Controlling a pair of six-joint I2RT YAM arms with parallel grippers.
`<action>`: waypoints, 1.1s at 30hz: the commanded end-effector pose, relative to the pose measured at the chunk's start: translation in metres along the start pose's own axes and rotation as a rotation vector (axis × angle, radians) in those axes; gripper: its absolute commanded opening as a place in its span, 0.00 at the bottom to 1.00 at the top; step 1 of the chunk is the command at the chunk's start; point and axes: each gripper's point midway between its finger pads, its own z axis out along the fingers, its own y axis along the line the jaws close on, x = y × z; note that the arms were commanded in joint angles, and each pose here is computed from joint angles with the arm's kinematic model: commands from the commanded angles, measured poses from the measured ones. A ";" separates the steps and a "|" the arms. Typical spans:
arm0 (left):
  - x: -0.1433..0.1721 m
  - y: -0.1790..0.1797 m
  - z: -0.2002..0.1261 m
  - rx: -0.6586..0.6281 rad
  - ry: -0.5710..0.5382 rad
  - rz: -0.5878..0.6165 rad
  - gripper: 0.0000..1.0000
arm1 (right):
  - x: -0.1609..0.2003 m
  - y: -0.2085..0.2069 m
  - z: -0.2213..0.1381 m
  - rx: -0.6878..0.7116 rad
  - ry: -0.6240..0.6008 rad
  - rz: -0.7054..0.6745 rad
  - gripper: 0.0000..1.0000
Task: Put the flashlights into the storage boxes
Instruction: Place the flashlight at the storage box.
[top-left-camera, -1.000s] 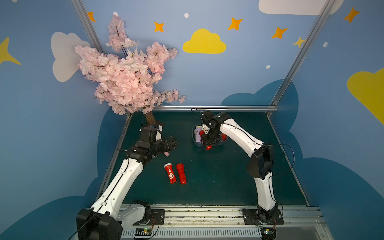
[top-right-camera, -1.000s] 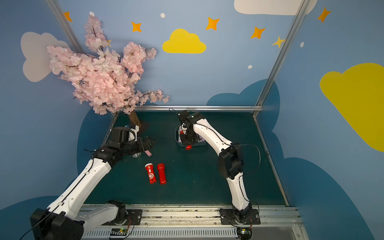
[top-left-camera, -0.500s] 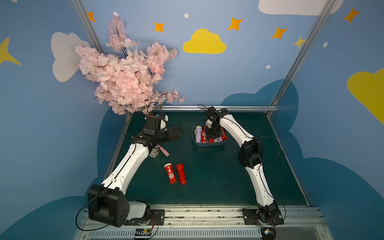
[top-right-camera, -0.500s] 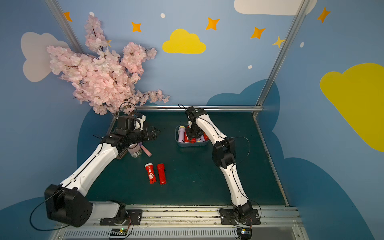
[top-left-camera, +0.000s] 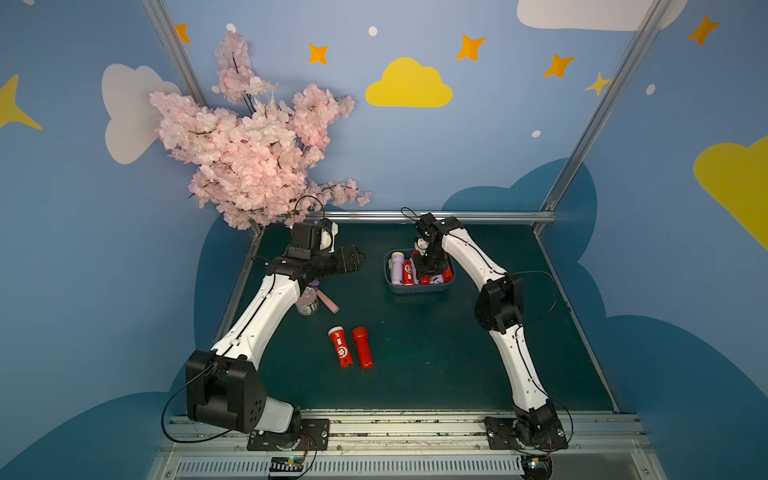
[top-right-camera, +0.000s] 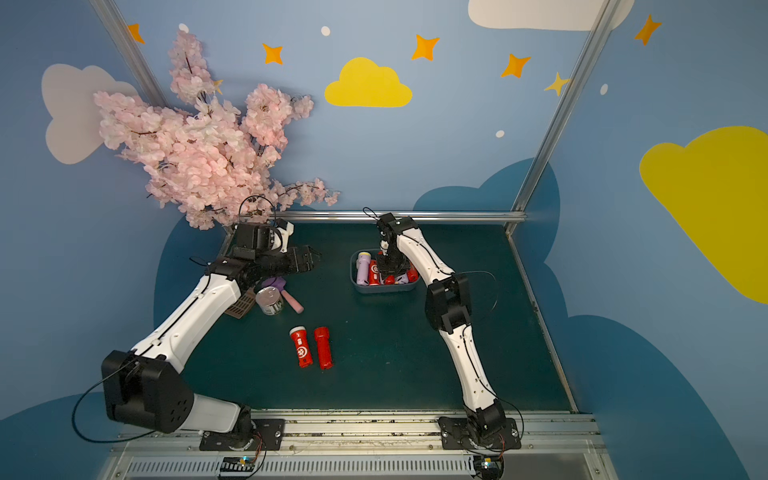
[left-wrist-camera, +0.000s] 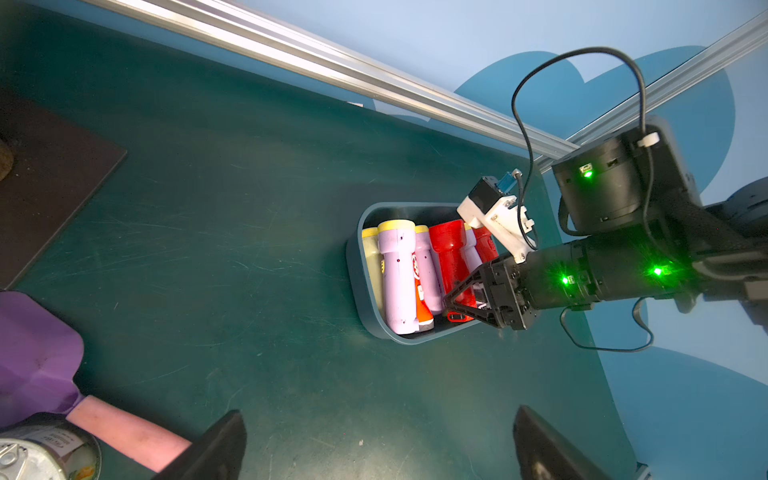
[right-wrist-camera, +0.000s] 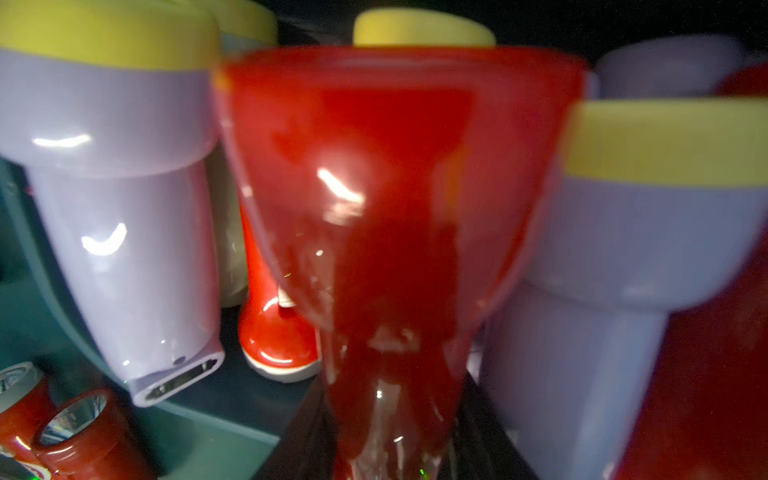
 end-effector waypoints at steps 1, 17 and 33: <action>-0.003 -0.003 -0.002 0.015 0.005 0.016 0.99 | 0.001 -0.012 0.000 0.021 0.015 0.034 0.33; 0.007 -0.001 -0.016 0.009 -0.006 0.007 0.99 | 0.005 -0.004 -0.014 0.004 0.007 0.034 0.45; 0.014 0.003 -0.032 -0.023 -0.037 -0.001 0.99 | -0.007 0.015 -0.058 -0.032 -0.126 -0.006 0.47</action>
